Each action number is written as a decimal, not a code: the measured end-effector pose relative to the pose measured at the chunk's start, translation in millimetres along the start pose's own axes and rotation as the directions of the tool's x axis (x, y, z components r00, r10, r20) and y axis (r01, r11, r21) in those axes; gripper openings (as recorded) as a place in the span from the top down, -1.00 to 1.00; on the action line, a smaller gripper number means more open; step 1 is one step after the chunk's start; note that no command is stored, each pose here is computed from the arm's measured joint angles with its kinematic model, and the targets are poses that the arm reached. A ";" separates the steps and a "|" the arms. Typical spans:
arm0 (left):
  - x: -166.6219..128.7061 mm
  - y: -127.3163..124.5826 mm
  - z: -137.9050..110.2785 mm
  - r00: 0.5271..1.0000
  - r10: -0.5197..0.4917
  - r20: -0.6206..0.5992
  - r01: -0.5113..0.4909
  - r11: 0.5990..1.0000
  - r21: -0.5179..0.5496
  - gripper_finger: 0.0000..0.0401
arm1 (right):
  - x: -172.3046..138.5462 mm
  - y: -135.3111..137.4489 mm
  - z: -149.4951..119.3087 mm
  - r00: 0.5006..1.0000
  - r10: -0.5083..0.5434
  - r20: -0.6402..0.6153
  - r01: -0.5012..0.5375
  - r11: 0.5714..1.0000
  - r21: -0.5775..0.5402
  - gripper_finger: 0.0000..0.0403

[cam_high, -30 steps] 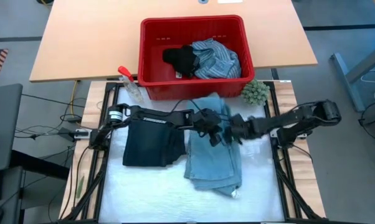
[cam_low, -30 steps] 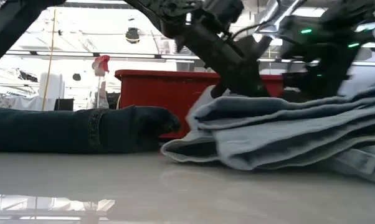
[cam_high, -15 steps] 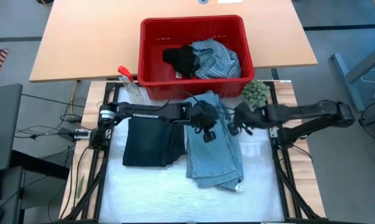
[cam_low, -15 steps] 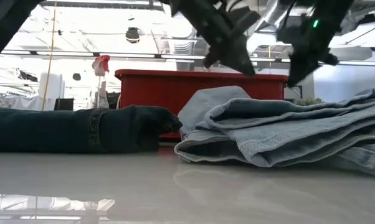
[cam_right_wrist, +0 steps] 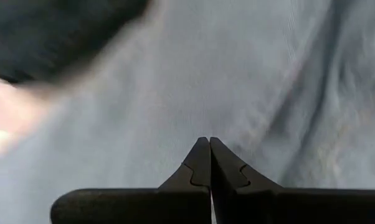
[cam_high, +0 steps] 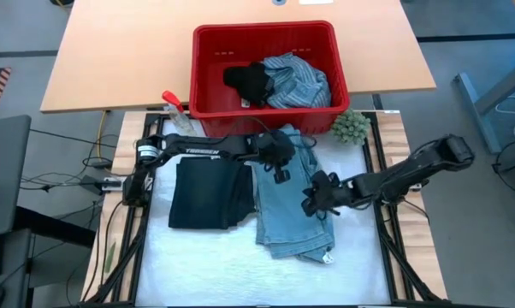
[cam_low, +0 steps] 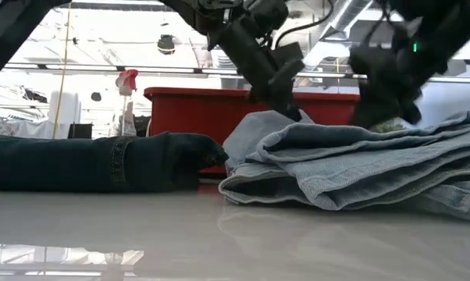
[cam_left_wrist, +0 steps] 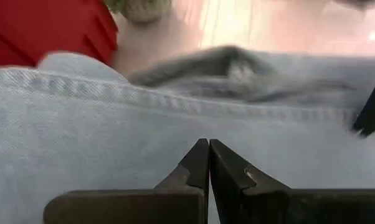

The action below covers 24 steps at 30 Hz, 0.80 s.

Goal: Fold Laundry from Bin
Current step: Fold the light blue pants

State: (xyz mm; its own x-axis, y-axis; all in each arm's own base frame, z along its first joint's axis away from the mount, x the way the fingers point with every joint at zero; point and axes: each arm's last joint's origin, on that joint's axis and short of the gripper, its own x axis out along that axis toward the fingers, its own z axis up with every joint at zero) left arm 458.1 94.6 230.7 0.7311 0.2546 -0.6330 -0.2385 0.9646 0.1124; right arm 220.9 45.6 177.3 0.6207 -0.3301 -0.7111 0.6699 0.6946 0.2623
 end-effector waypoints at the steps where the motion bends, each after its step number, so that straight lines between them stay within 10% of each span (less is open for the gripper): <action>1: 4.4 6.1 -2.6 1.000 -0.009 -0.006 0.009 1.000 -0.021 1.00 | 3.9 0.1 -5.6 0.999 -0.024 -0.022 0.025 1.000 0.009 0.91; 13: 57.4 26.3 -25.0 0.997 -0.003 0.072 0.016 0.984 -0.176 1.00 | -13.5 26.5 -50.6 0.981 -0.117 -0.155 0.115 0.993 -0.024 0.91; 19: 55.6 27.7 -22.4 0.998 0.013 0.058 -0.002 0.983 -0.183 1.00 | -61.8 80.0 -8.8 0.989 0.105 0.101 -0.096 0.991 -0.092 0.91; 24: 55.6 27.4 -23.0 0.999 0.018 0.051 -0.009 0.983 -0.182 1.00 | -27.8 106.1 -13.0 0.971 0.229 0.062 -0.218 0.964 -0.151 0.91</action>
State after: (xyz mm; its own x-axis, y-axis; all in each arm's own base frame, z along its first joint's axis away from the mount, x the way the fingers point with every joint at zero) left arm 477.5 133.6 180.9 0.7582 0.2753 -0.5911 -0.3574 0.9337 -0.0236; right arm 269.4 136.8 216.3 0.7820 -0.2011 -0.5900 0.4492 0.8380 0.3097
